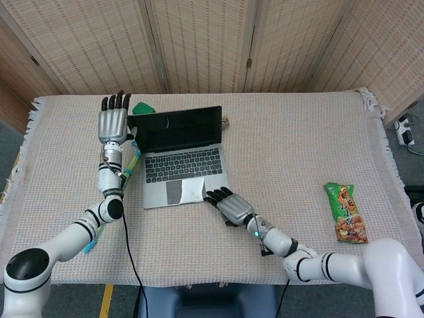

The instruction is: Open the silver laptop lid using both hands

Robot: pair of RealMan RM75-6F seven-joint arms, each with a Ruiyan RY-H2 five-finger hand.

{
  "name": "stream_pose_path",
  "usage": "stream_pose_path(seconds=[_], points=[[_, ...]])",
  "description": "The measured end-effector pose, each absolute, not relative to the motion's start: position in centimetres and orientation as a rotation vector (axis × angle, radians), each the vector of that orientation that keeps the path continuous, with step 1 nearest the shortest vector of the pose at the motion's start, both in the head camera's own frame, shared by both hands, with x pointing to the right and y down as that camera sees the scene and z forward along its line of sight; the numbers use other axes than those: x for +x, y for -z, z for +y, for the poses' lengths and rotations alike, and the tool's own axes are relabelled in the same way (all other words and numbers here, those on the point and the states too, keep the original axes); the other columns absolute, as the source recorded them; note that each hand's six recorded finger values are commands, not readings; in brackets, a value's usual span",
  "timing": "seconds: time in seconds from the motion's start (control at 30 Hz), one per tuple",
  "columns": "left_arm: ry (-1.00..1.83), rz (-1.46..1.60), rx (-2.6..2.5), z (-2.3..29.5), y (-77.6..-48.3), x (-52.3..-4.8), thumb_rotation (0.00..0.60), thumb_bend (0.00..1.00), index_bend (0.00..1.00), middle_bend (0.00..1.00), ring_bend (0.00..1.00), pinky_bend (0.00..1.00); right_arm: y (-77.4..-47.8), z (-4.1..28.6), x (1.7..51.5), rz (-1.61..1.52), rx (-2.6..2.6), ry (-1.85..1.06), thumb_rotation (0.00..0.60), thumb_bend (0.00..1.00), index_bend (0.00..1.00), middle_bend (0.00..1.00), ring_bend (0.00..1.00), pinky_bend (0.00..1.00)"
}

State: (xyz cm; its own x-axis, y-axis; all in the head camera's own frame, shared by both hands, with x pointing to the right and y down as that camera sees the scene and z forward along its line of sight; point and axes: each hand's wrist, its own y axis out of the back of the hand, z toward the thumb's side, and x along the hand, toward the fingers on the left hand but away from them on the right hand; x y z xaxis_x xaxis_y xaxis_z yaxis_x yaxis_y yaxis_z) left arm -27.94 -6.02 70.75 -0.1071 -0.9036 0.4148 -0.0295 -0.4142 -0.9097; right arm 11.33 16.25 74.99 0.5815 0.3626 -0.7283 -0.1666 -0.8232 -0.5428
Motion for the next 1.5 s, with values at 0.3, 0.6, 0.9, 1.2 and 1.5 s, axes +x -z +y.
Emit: stream_pose_path(seconds=[0.3, 0.6, 0.9, 1.2, 1.5], points=[[1.634, 1.093, -1.479, -5.5, -71.0, -29.9, 0.6, 0.37, 0.0, 0.0, 0.0, 0.0, -74.3, 16.1, 11.4, -0.178, -2.247, -1.187, 0.6, 0.97, 0.0, 0.0, 0.05, 0.0], [1.492, 1.13, -1.556, -3.1, -69.0, -31.2, 0.6, 0.37, 0.0, 0.0, 0.0, 0.0, -71.4, 15.4, 12.6, -0.275, -2.242, -1.121, 0.6, 0.97, 0.0, 0.0, 0.06, 0.0], [1.474, 1.139, -1.572, 1.5, -66.0, -35.1, 0.6, 0.37, 0.0, 0.0, 0.0, 0.0, -66.3, 13.9, 17.6, -0.45, -2.133, -1.088, 0.6, 0.97, 0.0, 0.01, 0.07, 0.0], [1.481, 1.145, -1.527, 8.9, -62.5, -40.7, 0.6, 0.37, 0.0, 0.0, 0.0, 0.0, -61.1, 14.2, 28.1, -0.679, -1.851, -1.234, 0.6, 0.97, 0.0, 0.01, 0.09, 0.0], [1.542, 1.204, -1.559, 16.9, -59.2, -44.7, 0.6, 0.38, 0.0, 0.0, 0.0, 0.0, -56.1, 17.8, 36.9, -0.912, -1.63, -1.349, 0.6, 0.97, 0.0, 0.01, 0.07, 0.0]])
